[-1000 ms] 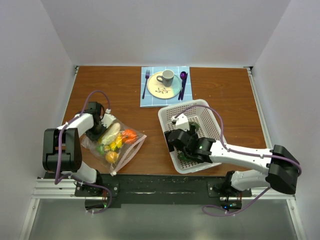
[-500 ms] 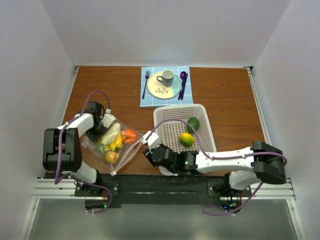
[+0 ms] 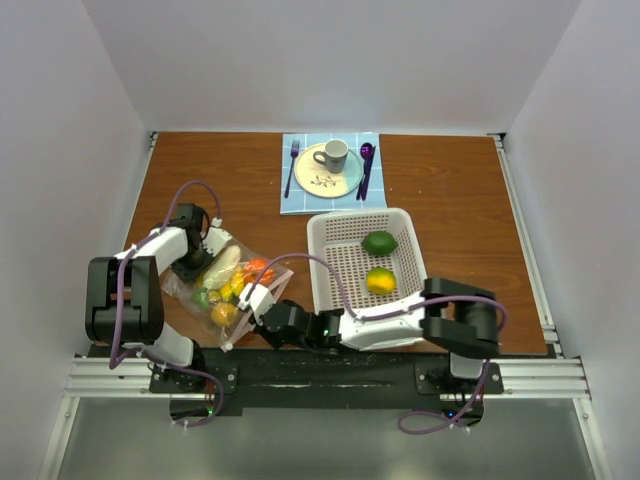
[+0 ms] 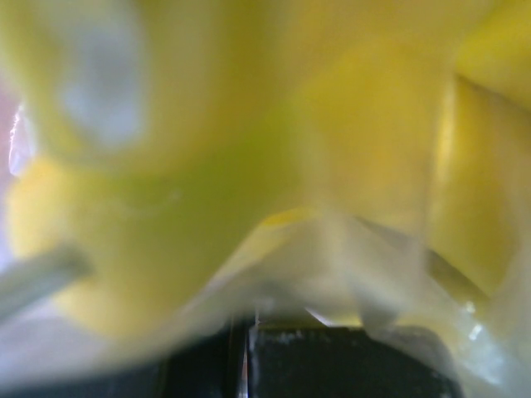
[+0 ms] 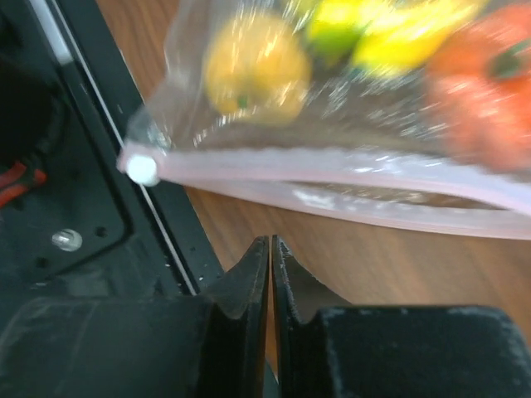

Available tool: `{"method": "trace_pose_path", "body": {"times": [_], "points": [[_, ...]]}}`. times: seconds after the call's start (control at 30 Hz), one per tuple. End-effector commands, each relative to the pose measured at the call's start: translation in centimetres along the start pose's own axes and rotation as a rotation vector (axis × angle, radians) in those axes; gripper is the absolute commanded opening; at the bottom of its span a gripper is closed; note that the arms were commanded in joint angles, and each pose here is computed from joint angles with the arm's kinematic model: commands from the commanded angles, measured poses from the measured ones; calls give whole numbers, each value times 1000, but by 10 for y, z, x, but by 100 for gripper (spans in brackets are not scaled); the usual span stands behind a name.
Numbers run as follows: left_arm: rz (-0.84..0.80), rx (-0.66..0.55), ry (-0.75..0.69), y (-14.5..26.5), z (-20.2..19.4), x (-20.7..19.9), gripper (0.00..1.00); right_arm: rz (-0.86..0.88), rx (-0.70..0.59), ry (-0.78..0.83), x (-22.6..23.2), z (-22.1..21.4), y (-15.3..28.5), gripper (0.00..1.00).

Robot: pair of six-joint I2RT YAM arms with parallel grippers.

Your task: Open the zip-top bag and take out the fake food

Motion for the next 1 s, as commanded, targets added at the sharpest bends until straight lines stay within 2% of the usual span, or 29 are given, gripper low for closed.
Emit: {"method": "trace_pose_path", "body": {"times": [0.0,0.1,0.27,0.57,0.67,0.7,0.77,0.8,0.83,0.87,0.97], "points": [[-39,13,3,-11,-6,-9,0,23,-139,9,5,14,-19,12],[-33,14,-1,-11,-7,-9,0,8,-148,6,1,14,-32,14],[-38,19,-5,-13,-9,-11,0,59,-244,-141,-14,19,-40,19],[-51,26,-2,-17,-11,-13,0,73,-224,-121,-18,17,-58,20],[-58,26,-1,-16,-11,-14,0,80,-231,-119,-17,18,-67,25],[-57,25,4,-16,-10,-13,0,91,-237,-119,-15,20,-68,34],[-57,26,6,-16,-10,-13,0,105,-249,-121,-12,24,-74,44],[-57,28,11,-16,-10,-13,0,108,-262,-123,-12,27,-76,64],[-59,25,10,-16,-10,-14,0,113,-279,-119,-11,30,-76,73],[-55,28,14,-17,-9,-13,0,117,-294,-112,-10,32,-77,98],[-56,39,29,-19,-11,-14,0,116,-310,-92,-9,41,-80,99]]}}
Point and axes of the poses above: each gripper's point midway between its finger pads, its own y axis back along the fingers, its own x axis along the line the jaws close on, z = x × y, the point moved 8 cm from there along y, back along the fingers, and after that the axes turned 10 degrees about y, right-handed, at the moved point
